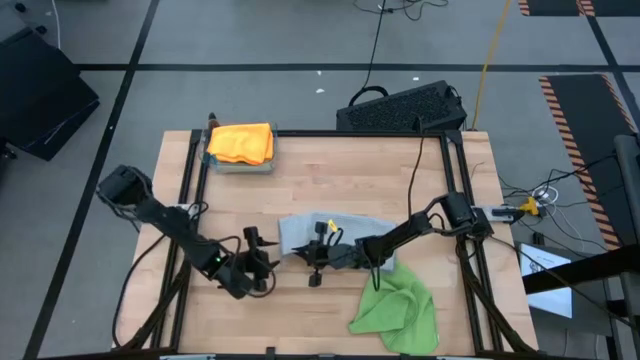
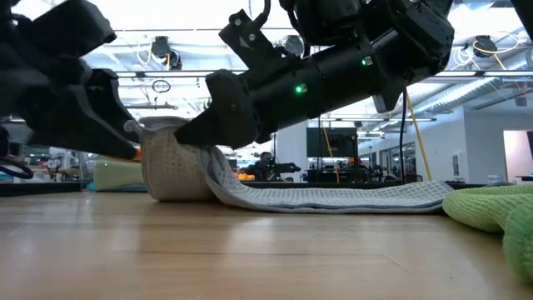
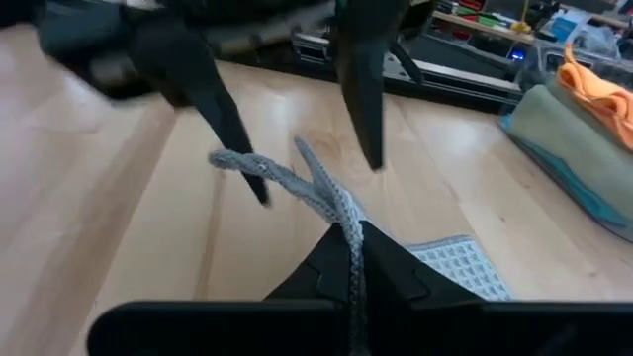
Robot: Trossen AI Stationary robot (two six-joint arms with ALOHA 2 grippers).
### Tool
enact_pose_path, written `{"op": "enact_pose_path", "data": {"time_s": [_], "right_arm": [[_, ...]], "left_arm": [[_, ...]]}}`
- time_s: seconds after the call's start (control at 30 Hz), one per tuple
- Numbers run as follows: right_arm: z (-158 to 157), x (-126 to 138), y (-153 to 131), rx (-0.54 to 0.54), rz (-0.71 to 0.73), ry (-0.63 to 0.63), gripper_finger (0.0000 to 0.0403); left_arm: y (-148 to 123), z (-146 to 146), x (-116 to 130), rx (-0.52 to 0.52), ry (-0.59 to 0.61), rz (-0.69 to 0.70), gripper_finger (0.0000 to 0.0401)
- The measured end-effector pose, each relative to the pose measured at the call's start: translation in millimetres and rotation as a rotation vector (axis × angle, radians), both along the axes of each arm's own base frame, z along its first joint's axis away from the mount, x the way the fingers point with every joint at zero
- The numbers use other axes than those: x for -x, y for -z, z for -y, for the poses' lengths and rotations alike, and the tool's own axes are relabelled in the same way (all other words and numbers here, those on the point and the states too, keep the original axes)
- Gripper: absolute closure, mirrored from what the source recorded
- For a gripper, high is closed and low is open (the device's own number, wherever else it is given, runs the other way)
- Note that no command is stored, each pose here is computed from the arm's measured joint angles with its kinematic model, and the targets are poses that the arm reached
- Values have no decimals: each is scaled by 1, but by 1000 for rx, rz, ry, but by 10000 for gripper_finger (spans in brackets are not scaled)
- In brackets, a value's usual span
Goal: Fold microfiber towels
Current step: Fold the gray microfiber cloth
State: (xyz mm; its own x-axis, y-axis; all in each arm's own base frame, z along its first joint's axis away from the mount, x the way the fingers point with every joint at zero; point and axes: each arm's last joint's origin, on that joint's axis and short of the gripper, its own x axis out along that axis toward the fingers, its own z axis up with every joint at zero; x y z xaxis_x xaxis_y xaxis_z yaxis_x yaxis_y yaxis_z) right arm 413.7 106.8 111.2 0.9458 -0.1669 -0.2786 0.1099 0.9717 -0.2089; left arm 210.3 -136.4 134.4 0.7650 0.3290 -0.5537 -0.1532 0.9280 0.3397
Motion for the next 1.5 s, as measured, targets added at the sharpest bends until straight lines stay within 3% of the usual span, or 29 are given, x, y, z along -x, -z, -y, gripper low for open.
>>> {"op": "enact_pose_path", "data": {"time_s": [0.23, 0.43, 0.5, 0.63, 0.87, 1.0, 1.1, 1.23, 1.5], "right_arm": [[2, -1, -1, -27, 10, -9, 398], [2, -1, 0, -43, 5, -4, 398], [2, 0, 1, -59, -6, 2, 394], [-2, 3, 1, -33, -55, -13, 350], [-15, -4, -15, -2, -59, -43, 212], [-17, -15, -24, 60, -103, 38, 172], [-13, -14, -20, 108, -144, 94, 175], [-11, -16, -21, 77, -140, 42, 201], [-2, -20, -14, 59, -148, 32, 300]], "left_arm": [[20, -1, -11, -184, 6, 1, 213], [24, -5, -17, -180, -18, 6, 357], [24, -5, -18, -163, -19, 17, 387], [23, -5, -20, -95, -42, 48, 384], [24, -17, -31, 95, -72, 39, 391], [25, -23, -34, 154, -75, 25, 396], [24, -23, -35, 164, -78, 34, 392], [23, -23, -36, 169, -73, 49, 394], [21, -22, -38, 183, -57, 63, 390]]}}
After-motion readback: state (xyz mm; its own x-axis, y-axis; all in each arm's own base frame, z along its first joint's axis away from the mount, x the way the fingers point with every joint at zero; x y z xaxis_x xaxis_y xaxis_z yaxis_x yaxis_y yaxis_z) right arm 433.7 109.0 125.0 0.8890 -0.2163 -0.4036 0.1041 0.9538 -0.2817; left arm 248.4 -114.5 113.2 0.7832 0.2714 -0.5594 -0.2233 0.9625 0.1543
